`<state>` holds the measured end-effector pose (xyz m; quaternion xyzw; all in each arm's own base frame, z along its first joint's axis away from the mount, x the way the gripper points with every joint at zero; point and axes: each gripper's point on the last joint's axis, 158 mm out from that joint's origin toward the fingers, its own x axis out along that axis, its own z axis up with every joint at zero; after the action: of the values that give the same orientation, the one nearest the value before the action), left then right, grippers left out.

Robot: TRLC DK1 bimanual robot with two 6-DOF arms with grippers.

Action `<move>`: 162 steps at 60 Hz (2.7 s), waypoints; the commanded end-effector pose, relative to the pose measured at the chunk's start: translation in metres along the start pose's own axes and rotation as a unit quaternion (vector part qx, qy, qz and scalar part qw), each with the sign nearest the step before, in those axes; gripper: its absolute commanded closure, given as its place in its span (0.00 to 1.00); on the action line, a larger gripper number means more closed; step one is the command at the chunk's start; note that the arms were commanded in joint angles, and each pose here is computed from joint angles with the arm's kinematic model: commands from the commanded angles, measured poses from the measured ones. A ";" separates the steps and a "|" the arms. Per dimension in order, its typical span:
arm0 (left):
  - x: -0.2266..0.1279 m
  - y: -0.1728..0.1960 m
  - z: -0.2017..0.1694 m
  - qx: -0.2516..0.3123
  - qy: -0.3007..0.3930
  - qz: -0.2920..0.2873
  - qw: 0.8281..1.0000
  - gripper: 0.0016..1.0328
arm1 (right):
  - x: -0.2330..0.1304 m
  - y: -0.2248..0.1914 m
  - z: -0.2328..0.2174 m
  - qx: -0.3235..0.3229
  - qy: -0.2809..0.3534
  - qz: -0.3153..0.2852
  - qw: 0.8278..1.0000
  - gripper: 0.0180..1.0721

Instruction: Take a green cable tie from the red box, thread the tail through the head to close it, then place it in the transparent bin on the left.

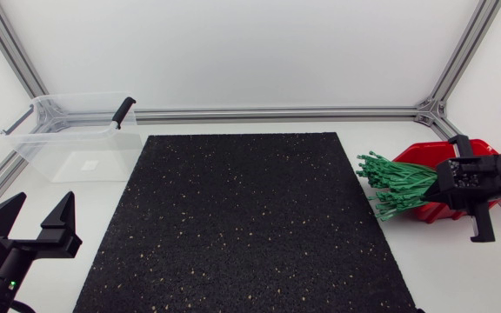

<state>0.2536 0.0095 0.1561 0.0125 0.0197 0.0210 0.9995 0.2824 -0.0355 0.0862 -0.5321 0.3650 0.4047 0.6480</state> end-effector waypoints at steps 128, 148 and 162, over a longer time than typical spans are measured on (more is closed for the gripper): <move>0.002 -0.009 -0.028 -0.009 0.038 -0.019 0.999 0.04 | -0.063 -0.038 0.288 0.297 -0.313 0.255 0.865 0.90; 0.002 -0.009 -0.029 -0.009 0.040 -0.020 0.999 0.04 | -0.051 -0.026 0.292 0.280 -0.284 0.242 0.885 0.90; 0.001 -0.008 -0.027 -0.009 0.036 -0.019 0.999 0.04 | -0.055 -0.021 0.303 0.278 -0.289 0.260 0.878 0.90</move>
<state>0.2538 0.0040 0.1546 0.0124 0.0224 0.0078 0.9996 0.2957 0.2461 0.1968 -0.0865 0.3722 0.5718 0.7260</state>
